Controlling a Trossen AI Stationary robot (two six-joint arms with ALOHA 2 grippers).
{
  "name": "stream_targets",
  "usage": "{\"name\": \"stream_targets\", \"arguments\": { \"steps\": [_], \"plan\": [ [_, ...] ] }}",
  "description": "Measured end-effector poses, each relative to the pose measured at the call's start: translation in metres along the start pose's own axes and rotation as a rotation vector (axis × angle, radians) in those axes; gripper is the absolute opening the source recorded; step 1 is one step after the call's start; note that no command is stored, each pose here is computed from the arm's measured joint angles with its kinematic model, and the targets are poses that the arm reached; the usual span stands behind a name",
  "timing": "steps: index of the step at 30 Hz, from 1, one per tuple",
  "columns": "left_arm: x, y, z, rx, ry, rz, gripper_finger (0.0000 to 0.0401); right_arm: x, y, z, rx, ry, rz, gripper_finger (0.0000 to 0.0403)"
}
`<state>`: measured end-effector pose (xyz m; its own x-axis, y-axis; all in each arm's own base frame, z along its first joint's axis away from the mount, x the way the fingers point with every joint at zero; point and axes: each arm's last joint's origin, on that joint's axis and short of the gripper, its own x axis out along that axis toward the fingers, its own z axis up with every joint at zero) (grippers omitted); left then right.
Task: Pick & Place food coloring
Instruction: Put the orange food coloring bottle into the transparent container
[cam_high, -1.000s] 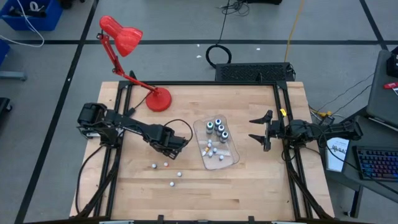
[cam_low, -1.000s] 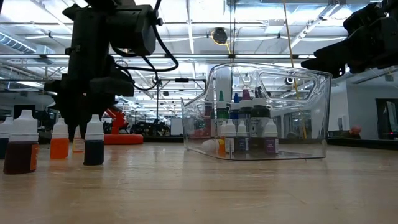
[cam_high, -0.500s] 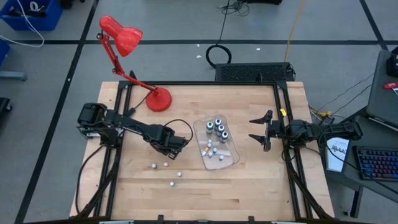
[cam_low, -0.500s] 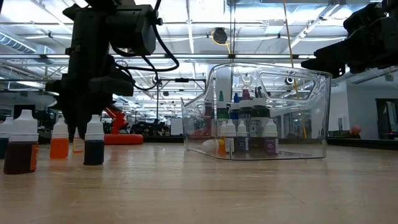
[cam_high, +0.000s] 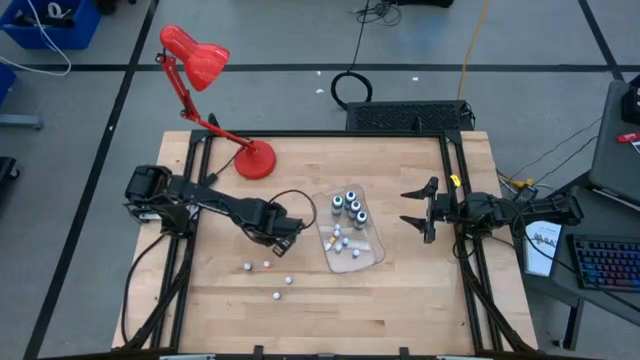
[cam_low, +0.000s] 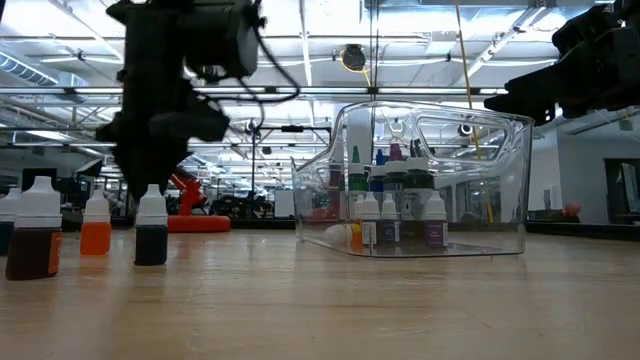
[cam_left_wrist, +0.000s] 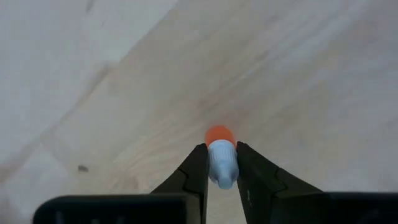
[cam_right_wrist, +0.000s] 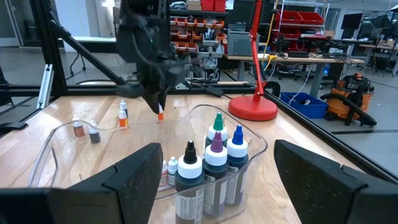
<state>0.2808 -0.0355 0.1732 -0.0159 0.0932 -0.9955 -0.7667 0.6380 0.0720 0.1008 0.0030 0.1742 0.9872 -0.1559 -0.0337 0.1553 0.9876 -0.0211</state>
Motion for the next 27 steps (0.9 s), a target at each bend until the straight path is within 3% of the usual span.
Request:
{"name": "stream_targets", "arguments": {
  "steps": [4,11,14,19,27],
  "plan": [
    [-0.032,-0.017,0.014,0.105,-0.087,-0.096,0.0061,0.0,0.0,0.0,0.0,0.0,0.0,0.0295],
    [-0.125,-0.049,0.032,0.369,-0.381,-0.285,0.006,0.0,0.0,0.0,0.0,0.0,0.0,0.0295],
    [-0.153,-0.057,0.039,0.416,-0.467,-0.317,0.006,0.0,0.0,0.0,0.0,0.0,0.0,0.0295],
    [-0.159,-0.083,0.056,0.545,-0.459,-0.28,0.006,0.0,0.0,0.0,0.0,0.0,0.0,0.0295],
    [-0.126,-0.135,0.086,0.737,-0.298,-0.268,0.006,0.0,0.0,0.0,0.0,0.0,0.0,0.0295]
  ]
}}
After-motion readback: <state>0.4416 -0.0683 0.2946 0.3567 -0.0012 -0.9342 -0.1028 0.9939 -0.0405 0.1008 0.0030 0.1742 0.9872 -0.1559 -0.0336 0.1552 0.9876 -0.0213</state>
